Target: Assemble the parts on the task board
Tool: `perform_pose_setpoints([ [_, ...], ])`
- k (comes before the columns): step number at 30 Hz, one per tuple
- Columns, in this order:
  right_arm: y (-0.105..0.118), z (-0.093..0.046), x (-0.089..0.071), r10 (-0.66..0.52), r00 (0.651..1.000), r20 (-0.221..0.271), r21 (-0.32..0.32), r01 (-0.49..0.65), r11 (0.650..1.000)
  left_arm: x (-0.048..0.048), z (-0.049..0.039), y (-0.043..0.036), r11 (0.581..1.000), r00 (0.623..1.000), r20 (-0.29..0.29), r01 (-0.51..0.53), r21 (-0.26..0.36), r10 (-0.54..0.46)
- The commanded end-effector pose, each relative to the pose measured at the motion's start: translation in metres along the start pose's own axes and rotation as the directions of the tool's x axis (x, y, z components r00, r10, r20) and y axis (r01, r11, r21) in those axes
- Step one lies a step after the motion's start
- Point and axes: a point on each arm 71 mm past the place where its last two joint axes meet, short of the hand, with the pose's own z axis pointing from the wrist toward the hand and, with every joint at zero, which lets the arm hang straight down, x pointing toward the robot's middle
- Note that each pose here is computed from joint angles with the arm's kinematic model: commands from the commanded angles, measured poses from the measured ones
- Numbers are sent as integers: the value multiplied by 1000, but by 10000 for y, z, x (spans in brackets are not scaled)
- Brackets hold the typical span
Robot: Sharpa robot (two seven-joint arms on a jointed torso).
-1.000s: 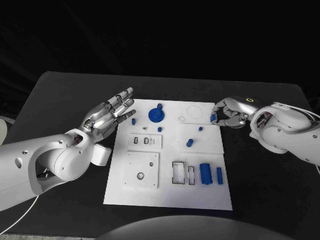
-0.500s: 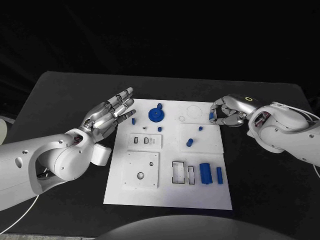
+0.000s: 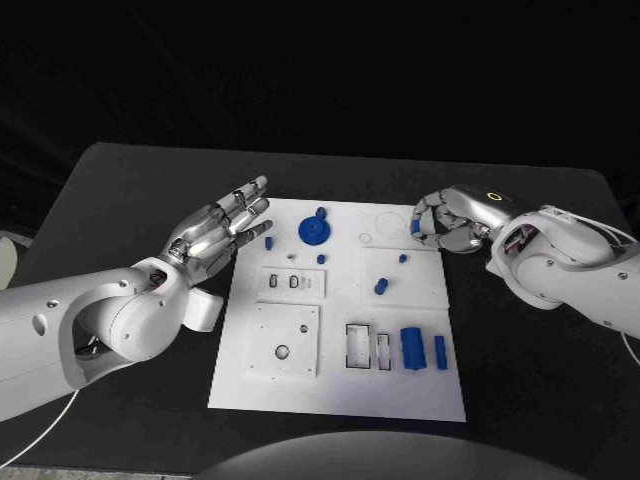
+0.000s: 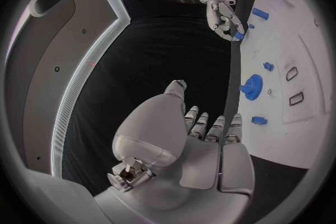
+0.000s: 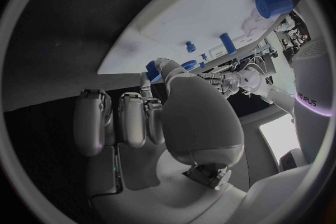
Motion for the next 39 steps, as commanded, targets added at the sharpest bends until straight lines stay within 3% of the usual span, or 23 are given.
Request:
perform_pose_setpoints([
  [1, 142, 30, -79, 60, 998, 25, -22, -59, 998, 28, 4, -5, 1000, 1000, -22, 8, 9, -8],
  [9, 676, 114, -92, 102, 993, -64, -112, -109, 988, 36, 8, 1, 1000, 1000, -23, 9, 5, -9],
  [18, 1156, 274, 132, 25, 985, -173, -176, -56, 983, 41, 4, 3, 1000, 1000, -22, 9, 1, -9],
  [24, 1391, 333, 287, 8, 981, -195, -208, -49, 977, 39, 3, 4, 1000, 1000, -22, 8, 1, -8],
  [30, 1516, 379, 413, 1, 977, -214, -219, -49, 975, 49, 12, 9, 1000, 1000, -26, 10, 1, -10],
  [39, 1510, 405, 531, -9, 973, -231, -200, -39, 979, 58, 18, 12, 1000, 1000, -29, 11, 1, -11],
])
